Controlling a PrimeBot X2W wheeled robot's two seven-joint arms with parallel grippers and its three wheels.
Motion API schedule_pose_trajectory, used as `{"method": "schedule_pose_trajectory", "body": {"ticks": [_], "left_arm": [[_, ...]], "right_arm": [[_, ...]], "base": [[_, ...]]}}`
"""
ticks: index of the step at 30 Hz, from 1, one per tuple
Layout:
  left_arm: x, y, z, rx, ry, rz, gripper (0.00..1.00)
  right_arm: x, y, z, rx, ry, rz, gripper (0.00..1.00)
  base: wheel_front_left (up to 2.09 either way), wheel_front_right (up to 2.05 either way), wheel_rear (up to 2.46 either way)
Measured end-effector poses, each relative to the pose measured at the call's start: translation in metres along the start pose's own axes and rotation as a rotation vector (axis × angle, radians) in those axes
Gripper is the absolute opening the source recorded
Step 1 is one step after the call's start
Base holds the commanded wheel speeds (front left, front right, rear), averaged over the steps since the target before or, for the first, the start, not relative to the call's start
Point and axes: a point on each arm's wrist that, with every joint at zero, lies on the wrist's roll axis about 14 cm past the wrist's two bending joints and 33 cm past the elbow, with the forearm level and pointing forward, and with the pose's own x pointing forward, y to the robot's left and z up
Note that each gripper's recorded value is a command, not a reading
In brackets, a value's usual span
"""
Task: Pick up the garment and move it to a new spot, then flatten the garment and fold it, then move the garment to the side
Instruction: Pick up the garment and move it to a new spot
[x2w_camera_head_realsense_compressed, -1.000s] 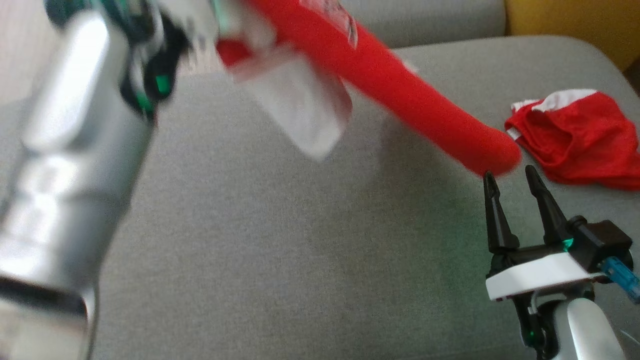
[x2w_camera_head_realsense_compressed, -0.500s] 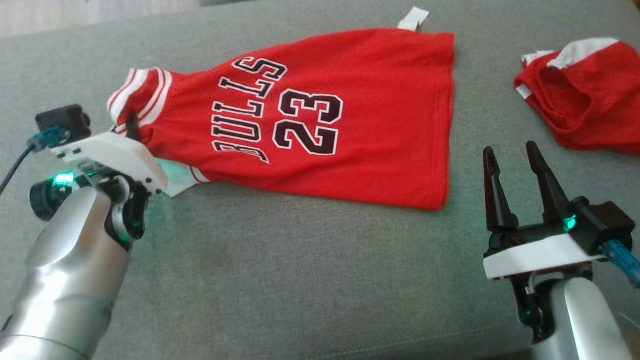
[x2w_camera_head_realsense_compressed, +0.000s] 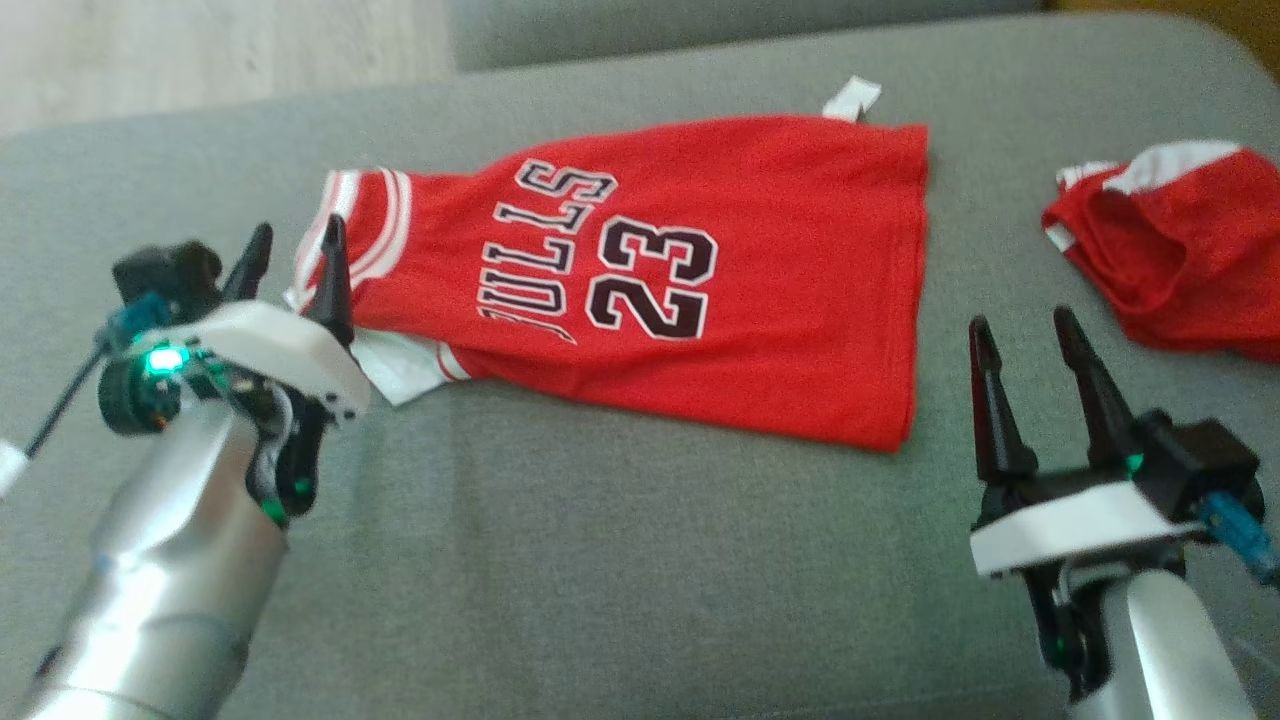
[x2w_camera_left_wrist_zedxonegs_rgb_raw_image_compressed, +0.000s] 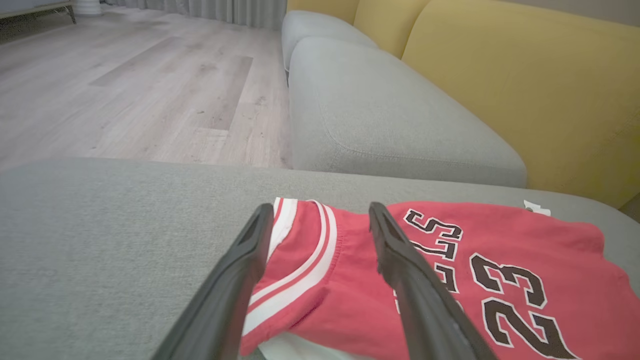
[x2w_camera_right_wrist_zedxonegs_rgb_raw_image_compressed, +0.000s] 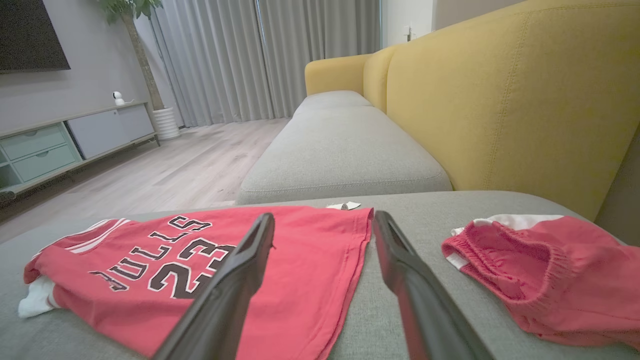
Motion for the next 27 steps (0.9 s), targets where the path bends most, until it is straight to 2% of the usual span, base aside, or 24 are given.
{"method": "schedule_pose_trajectory", "body": {"ticks": [9, 20, 27], "left_arm": [[-0.066, -0.006, -0.003, -0.049, -0.095, -0.011, 1.0], [-0.158, 0.01, -0.045, -0.096, -0.17, 0.125, 1.0], [-0.189, 0.005, -0.065, -0.079, -0.17, 0.18, 1.0]], "right_arm": [[-0.032, 0.013, 0.002, -0.001, 0.002, 0.028, 1.0], [-0.049, 0.037, -0.004, -0.008, 0.019, 0.101, 1.0], [-0.061, 0.042, -0.021, 0.011, 0.07, 0.116, 1.0]], "base": [[0.0, 0.0, 0.0], [0.0, 0.0, 0.0], [0.0, 0.0, 0.0]]}}
